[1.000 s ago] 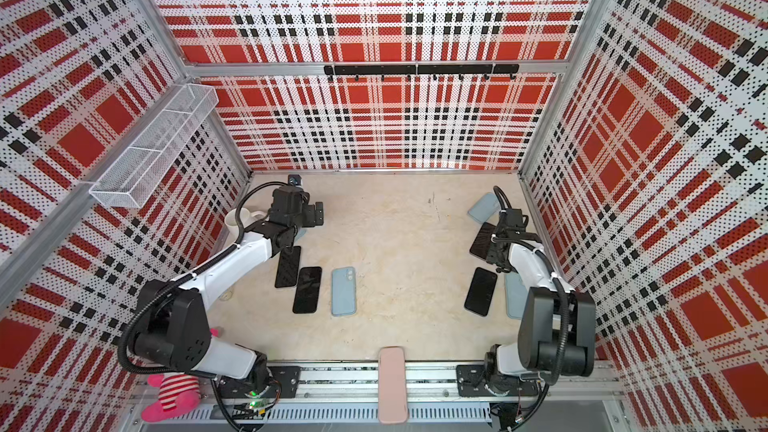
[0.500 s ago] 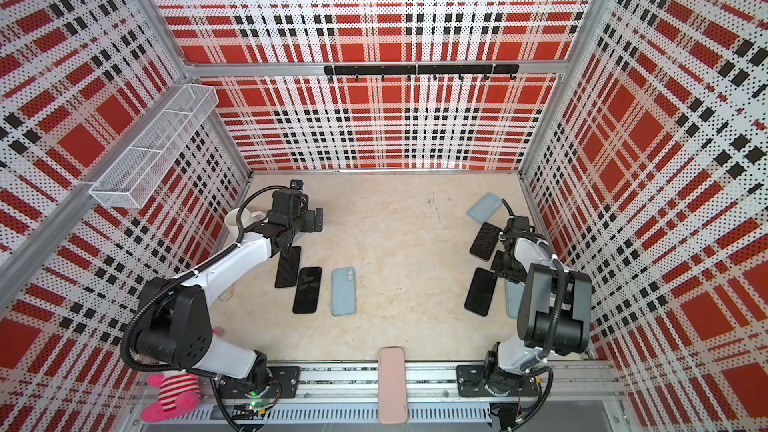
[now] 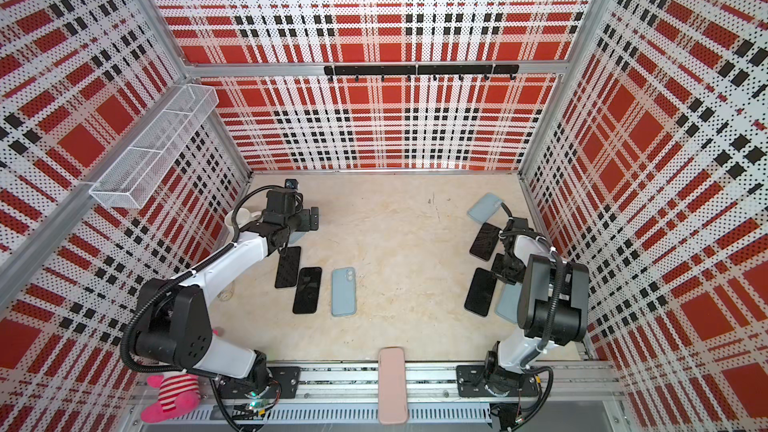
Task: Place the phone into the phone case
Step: 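Grasp the light blue phone case with the right gripper while the left arm rises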
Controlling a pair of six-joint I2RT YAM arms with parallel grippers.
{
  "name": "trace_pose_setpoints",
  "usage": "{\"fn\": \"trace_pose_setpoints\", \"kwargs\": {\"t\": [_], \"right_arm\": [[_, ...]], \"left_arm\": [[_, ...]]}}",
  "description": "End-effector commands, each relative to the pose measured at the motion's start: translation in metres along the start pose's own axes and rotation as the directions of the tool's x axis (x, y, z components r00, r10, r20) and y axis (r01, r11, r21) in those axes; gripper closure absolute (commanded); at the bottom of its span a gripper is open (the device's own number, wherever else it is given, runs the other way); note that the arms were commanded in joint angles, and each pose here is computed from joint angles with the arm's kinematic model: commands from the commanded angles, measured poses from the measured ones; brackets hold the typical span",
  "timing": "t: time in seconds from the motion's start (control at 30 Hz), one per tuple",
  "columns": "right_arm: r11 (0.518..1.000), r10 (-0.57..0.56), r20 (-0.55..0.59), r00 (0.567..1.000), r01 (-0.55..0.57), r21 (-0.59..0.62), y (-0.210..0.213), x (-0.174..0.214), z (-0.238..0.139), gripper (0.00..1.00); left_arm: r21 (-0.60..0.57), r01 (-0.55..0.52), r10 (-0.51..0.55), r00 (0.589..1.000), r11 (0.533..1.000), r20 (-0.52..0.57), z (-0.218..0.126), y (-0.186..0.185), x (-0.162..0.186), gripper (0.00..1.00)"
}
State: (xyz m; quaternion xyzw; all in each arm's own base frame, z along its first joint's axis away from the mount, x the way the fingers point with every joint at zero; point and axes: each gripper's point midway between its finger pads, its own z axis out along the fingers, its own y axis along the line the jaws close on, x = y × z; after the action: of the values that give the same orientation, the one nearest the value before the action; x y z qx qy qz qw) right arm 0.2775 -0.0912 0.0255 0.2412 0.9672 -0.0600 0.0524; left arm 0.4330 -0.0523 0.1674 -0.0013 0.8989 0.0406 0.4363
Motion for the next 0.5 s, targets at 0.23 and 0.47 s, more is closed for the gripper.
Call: {"fn": "trace_pose_setpoints", "kwargs": {"t": [0.23,0.47], "right_arm": [[0.983,-0.172,0.19,0.967,0.182,-0.034,0.052,-0.041,-0.063,1.0],[0.799,-0.549,0.271,0.791,0.591,-0.108,0.172,-0.026,-0.079,1.0]], "left_arm": [[0.037,0.009,-0.01,1.0,0.999,0.015,-0.011,-0.003,-0.004,0.02],[0.022,0.011,-0.012,1.0,1.0,0.027,-0.015,-0.001,-0.006,0.02]]}}
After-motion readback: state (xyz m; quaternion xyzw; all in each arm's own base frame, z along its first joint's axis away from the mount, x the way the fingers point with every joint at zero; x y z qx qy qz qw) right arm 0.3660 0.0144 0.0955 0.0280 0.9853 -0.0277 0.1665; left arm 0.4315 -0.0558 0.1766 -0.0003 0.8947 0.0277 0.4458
